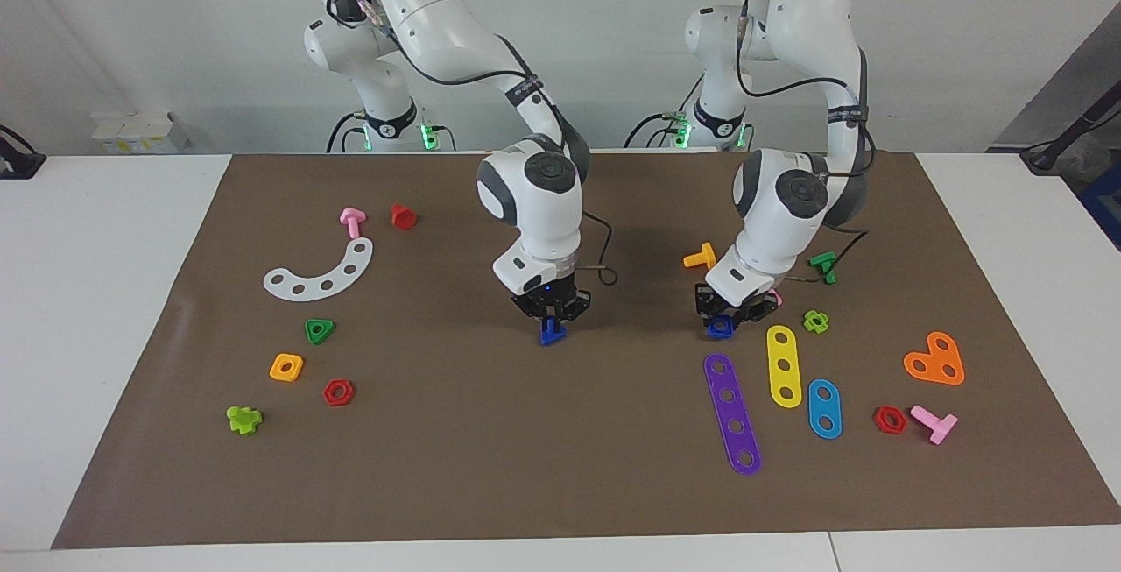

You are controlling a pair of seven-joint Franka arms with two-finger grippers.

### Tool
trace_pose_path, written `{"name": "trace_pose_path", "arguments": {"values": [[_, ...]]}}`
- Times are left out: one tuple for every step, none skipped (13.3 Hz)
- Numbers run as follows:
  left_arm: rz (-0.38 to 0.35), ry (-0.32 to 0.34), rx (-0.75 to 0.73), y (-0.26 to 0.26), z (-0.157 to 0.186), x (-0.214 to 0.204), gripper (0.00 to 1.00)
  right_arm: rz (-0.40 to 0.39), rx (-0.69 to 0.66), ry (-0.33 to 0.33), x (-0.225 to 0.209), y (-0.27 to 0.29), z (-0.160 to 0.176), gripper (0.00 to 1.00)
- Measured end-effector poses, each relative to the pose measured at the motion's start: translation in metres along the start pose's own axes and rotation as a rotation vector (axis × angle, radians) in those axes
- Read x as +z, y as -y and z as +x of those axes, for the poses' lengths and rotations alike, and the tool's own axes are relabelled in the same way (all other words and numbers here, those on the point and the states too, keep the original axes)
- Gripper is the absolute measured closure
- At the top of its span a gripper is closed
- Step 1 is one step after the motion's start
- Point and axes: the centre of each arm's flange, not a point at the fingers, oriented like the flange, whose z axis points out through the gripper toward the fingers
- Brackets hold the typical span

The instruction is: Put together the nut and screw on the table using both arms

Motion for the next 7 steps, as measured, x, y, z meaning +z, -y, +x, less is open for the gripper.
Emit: {"name": "trace_pose_path", "arguments": {"values": [[0.0,0.0,-0.021,0.0,0.002,-0.004,0.53,0.003,0.002,-0.003,0.001,-0.001,0.0,0.73],[-0.001,-0.002,-0.048,0.0,0.004,-0.007,0.53,0.004,0.002,-0.005,0.001,-0.001,0.001,0.61],[-0.001,-0.005,-0.068,-0.001,0.006,-0.01,0.53,0.007,0.004,-0.008,-0.001,0.0,0.001,0.48],[-0.002,-0.006,-0.08,-0.001,0.007,-0.013,0.53,0.014,0.01,-0.016,-0.008,0.0,0.004,0.36],[-0.004,-0.001,-0.097,-0.002,0.008,-0.015,0.53,0.026,0.021,-0.033,-0.023,-0.002,0.01,0.26],[-0.007,0.006,-0.122,-0.004,0.01,-0.019,0.53,0.032,0.04,-0.047,-0.046,-0.011,0.019,0.11],[-0.01,0.01,-0.154,-0.007,0.013,-0.024,0.53,0.03,0.068,-0.055,-0.072,-0.028,0.03,0.01]]}}
